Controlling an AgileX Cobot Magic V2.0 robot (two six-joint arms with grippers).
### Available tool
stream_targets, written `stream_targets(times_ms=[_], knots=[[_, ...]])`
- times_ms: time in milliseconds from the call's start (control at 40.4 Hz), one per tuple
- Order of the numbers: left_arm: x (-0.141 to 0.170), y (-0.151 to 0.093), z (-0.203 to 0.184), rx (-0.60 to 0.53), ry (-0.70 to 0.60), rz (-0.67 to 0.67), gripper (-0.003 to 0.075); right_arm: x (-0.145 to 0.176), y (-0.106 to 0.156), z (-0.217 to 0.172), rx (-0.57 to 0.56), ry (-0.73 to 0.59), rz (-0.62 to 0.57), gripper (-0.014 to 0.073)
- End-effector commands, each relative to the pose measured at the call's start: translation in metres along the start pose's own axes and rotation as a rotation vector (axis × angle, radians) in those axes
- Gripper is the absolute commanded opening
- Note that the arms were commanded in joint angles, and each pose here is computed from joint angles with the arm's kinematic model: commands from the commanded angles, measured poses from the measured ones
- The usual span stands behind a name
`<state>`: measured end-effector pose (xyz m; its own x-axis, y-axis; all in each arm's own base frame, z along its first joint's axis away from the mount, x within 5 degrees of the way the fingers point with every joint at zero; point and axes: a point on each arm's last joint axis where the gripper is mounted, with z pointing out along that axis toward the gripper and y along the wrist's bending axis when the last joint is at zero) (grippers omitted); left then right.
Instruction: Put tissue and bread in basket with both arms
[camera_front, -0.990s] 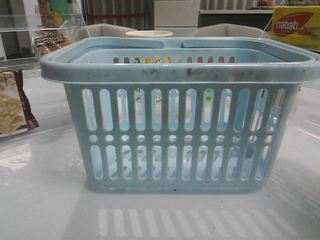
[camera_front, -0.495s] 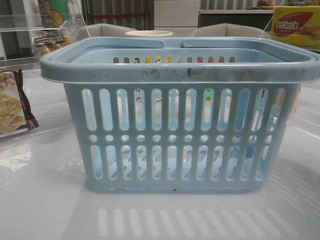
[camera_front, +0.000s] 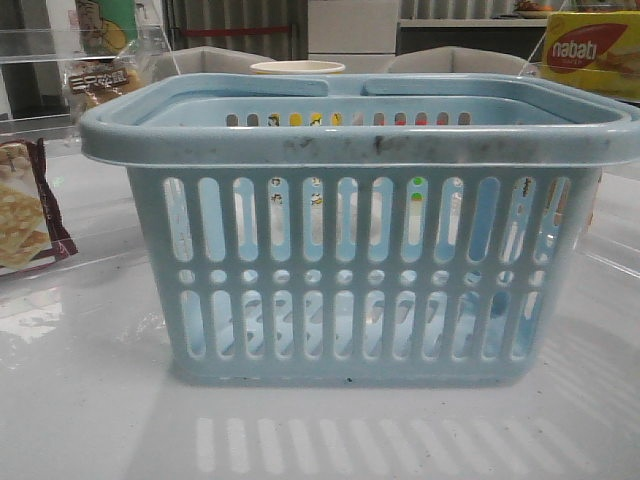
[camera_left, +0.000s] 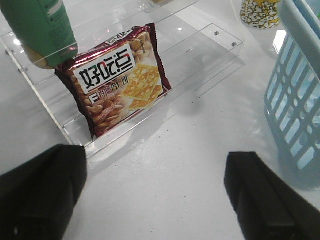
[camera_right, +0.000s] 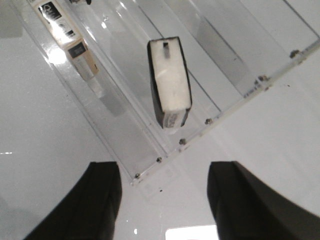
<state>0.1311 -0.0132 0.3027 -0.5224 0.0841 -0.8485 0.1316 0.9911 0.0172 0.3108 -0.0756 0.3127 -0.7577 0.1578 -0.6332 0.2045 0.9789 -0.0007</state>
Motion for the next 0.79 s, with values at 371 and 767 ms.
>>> stream_targets(times_ms=[371,767], knots=[[-0.017,0.000,-0.004,-0.005,-0.129,-0.008,0.0613,-0.038,-0.006,0.038,0.024,-0.183,-0.005,0.0498],[-0.017,0.000,-0.004,-0.005,-0.129,-0.008,0.0613,-0.041,0.002,0.048,0.009,-0.216,-0.020,0.0214]])
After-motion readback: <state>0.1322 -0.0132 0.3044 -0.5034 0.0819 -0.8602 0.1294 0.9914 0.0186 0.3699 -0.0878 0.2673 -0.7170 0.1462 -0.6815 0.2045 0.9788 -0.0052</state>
